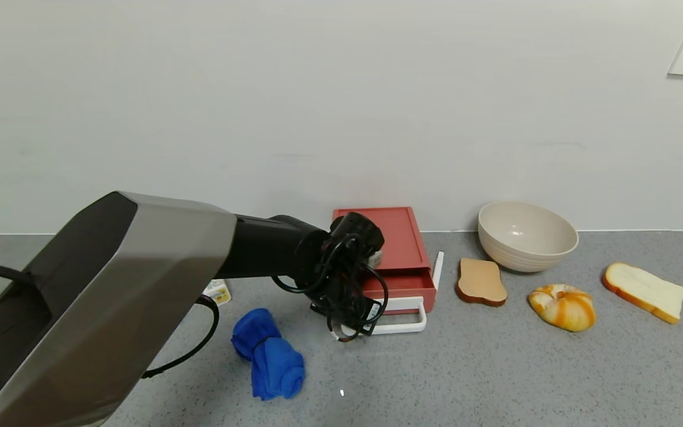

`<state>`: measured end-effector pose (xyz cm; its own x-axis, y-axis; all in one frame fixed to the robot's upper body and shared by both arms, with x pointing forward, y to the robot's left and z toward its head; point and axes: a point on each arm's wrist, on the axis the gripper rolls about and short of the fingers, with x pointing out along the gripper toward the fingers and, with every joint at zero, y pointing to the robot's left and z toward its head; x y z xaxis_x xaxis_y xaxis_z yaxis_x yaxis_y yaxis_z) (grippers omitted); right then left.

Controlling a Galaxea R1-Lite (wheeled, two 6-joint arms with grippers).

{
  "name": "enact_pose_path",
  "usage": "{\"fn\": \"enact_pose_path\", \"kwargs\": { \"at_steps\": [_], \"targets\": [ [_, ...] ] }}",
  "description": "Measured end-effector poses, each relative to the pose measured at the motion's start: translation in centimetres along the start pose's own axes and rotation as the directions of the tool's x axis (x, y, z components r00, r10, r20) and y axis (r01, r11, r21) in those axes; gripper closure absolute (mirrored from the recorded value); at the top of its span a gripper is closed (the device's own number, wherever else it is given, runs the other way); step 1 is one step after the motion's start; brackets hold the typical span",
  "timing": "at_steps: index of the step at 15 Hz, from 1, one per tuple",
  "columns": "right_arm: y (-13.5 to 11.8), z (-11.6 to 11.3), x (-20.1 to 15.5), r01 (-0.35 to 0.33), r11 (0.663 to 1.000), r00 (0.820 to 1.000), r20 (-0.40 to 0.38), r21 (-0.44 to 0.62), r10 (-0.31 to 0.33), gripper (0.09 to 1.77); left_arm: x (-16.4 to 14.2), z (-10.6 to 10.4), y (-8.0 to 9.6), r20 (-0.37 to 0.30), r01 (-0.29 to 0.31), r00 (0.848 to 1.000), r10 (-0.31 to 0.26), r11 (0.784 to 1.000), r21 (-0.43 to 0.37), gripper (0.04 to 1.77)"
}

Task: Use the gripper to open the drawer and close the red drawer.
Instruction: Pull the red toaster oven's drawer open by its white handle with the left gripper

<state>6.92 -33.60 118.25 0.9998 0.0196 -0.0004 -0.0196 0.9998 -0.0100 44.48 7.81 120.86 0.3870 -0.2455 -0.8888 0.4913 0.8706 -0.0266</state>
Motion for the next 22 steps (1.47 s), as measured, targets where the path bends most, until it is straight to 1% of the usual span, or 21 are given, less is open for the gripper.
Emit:
{"fn": "enact_pose_path", "kwargs": {
  "at_steps": [2,5,11,15,22],
  "targets": [
    [0.0,0.0,0.0,0.0,1.0,1.0,0.0,0.0,0.0,0.15,-0.5,-0.5,-0.6,-0.007,0.004,1.0,-0.004,1.0,-0.022,1.7],
    [0.0,0.0,0.0,0.0,1.0,1.0,0.0,0.0,0.0,0.15,-1.4,-1.1,-1.1,-0.011,-0.007,1.0,0.006,0.998,-0.061,1.7],
    [0.0,0.0,0.0,0.0,1.0,1.0,0.0,0.0,0.0,0.15,-2.3,-2.2,-2.0,-0.02,-0.02,1.0,0.018,0.994,-0.105,1.7],
    [0.0,0.0,0.0,0.0,1.0,1.0,0.0,-0.001,0.0,0.15,-1.9,-2.7,-2.7,0.022,-0.027,0.999,0.03,0.993,-0.113,1.7],
    [0.0,0.0,0.0,0.0,1.0,1.0,0.0,0.0,0.0,0.15,-2.2,-4.1,-3.6,-0.008,-0.026,1.0,0.025,0.989,-0.145,1.7]
  ]
}}
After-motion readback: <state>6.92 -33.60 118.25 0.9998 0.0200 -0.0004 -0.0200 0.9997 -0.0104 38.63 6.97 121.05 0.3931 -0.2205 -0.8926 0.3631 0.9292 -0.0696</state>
